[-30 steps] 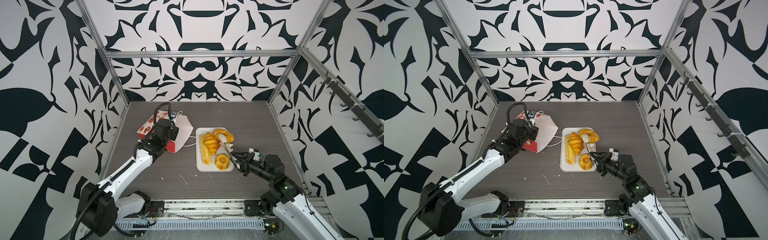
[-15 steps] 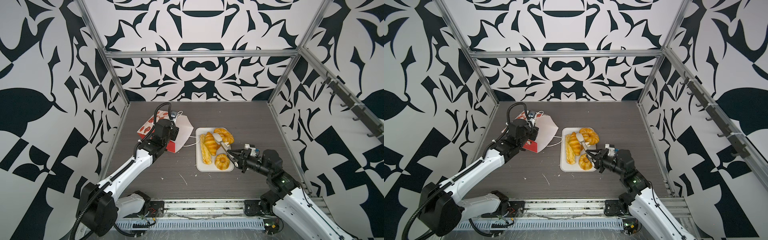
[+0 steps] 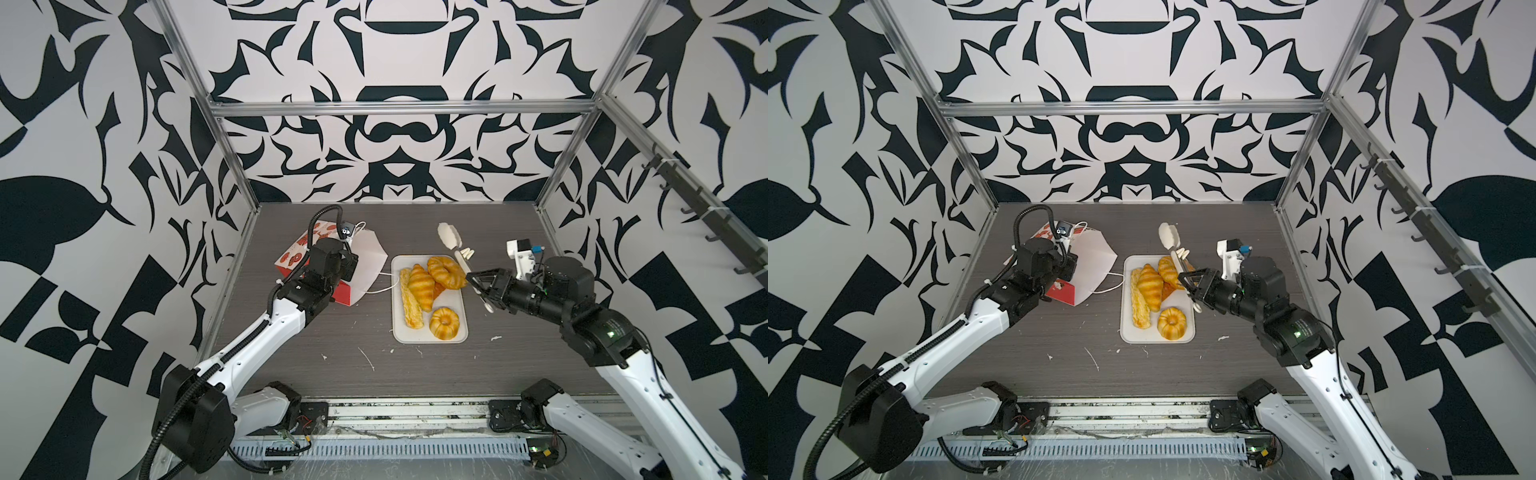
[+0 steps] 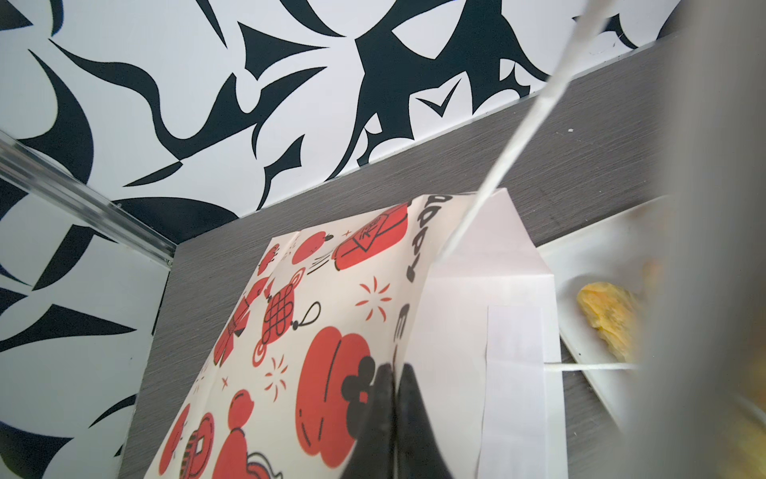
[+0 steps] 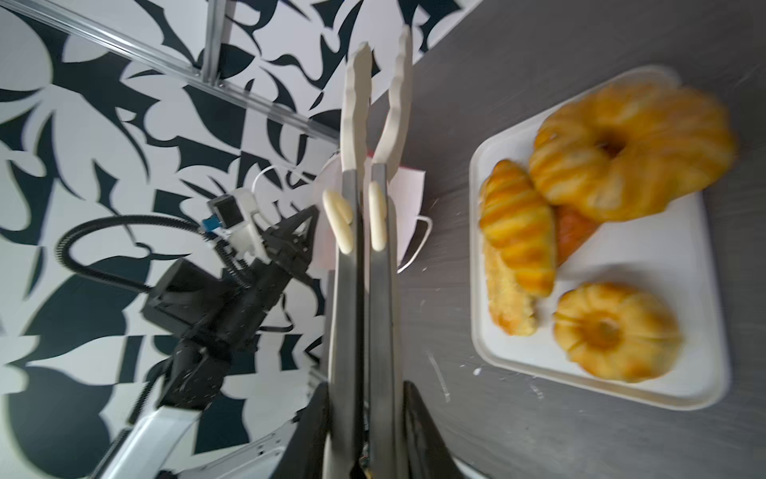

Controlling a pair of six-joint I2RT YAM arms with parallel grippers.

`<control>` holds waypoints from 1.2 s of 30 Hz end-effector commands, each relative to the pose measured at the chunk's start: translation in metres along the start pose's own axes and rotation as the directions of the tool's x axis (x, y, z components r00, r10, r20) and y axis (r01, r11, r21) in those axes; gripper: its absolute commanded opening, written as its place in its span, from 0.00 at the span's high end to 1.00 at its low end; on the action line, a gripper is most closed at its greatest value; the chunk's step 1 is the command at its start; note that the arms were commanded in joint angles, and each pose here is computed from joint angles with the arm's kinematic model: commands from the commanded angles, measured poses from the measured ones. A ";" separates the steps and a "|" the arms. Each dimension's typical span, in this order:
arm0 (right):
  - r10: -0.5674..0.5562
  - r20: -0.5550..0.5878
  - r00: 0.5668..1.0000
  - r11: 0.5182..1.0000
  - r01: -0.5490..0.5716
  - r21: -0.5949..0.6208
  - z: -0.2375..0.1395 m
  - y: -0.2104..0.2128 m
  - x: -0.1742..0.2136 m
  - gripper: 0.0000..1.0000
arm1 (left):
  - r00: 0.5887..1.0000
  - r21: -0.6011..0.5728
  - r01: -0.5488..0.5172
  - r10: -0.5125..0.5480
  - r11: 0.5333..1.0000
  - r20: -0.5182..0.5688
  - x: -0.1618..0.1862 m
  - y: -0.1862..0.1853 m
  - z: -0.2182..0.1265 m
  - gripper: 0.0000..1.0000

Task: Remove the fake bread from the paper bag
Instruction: 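Lift the tongs off the tray and set them on the table, right gripper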

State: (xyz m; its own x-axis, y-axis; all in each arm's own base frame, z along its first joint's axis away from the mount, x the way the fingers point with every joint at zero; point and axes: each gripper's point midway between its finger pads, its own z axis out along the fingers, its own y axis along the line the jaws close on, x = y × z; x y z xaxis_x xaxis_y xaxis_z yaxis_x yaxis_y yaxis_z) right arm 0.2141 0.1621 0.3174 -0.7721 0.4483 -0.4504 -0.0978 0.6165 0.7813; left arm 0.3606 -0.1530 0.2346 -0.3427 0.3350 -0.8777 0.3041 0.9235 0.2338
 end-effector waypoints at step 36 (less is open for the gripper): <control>0.204 -0.182 0.962 0.630 0.013 0.777 0.044 -0.316 0.036 0.70 | 0.999 -0.038 0.015 -0.013 0.999 0.046 -0.009 0.009 -0.011 1.00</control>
State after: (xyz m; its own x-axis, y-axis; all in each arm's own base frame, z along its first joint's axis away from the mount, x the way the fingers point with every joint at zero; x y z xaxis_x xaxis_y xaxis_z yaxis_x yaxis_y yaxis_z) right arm 0.2365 0.0119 0.0472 -0.8857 0.4204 -0.1971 0.4048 0.9070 0.1158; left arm 0.3598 -0.1476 0.2447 -0.3226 0.3277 -0.8880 0.2769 0.9298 0.2425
